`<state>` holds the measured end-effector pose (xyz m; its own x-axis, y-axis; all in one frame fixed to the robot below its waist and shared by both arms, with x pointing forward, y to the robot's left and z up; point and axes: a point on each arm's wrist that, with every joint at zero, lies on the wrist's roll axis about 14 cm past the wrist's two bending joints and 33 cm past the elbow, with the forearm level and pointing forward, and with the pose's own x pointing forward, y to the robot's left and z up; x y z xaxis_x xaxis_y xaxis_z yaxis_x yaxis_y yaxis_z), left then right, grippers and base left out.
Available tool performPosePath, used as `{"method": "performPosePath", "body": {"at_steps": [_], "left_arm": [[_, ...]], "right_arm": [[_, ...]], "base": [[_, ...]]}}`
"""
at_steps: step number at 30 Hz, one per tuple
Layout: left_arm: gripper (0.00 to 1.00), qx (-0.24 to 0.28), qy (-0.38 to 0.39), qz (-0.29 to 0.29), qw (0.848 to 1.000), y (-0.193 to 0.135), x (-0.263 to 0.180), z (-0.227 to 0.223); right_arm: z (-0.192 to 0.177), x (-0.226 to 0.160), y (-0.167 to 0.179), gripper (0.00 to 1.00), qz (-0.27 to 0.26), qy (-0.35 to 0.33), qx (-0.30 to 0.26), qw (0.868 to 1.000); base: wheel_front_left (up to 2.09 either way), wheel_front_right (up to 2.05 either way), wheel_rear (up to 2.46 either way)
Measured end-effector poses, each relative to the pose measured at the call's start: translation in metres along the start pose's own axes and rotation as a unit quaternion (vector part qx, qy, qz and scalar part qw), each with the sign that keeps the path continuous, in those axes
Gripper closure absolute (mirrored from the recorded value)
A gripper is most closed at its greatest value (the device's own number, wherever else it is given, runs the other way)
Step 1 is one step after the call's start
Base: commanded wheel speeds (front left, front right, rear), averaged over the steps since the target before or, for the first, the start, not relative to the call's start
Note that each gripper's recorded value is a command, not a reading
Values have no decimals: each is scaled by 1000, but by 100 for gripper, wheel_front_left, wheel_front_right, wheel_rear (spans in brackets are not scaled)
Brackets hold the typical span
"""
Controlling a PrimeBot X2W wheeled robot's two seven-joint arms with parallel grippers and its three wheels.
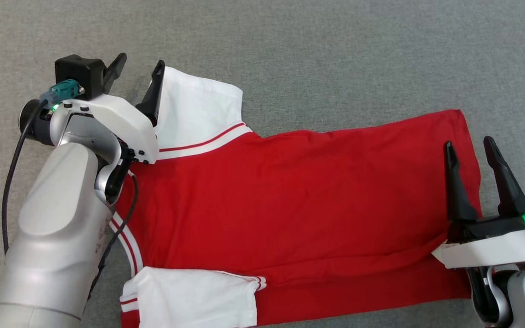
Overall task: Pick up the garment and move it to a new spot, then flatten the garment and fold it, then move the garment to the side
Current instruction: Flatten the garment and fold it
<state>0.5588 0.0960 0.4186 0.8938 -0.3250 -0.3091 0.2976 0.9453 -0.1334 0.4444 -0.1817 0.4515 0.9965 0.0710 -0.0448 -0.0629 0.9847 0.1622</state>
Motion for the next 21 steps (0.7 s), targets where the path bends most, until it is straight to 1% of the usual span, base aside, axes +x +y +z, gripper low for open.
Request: {"method": "performPosePath", "body": {"at_steps": [6, 9, 12, 14, 19, 21], "left_arm": [[0, -3, 79, -9, 997, -1, 15, -36], [0, -6, 109, -1, 994, 4, 17, -49], [0, -12, 127, -3, 992, 1, 18, -59], [100, -15, 129, -6, 991, -2, 20, -59], [100, -9, 128, -8, 992, -2, 21, -60], [100, -5, 121, -7, 993, -1, 22, -58]], "right_arm": [[-7, -2, -9, 0, -12, 8, 0, 1000], [-10, -3, -13, 0, -17, 13, 2, 1000], [-15, -5, -21, 0, -27, 20, 4, 999], [-17, -6, -28, 0, -35, 24, 5, 999], [-18, -2, -38, 0, -45, 25, 10, 999], [-19, 4, -47, 0, -50, 29, 7, 998]], "base": [[0, 0, 0], [0, 0, 0], [0, 0, 0], [0, 0, 0], [0, 0, 0], [0, 0, 0]]}}
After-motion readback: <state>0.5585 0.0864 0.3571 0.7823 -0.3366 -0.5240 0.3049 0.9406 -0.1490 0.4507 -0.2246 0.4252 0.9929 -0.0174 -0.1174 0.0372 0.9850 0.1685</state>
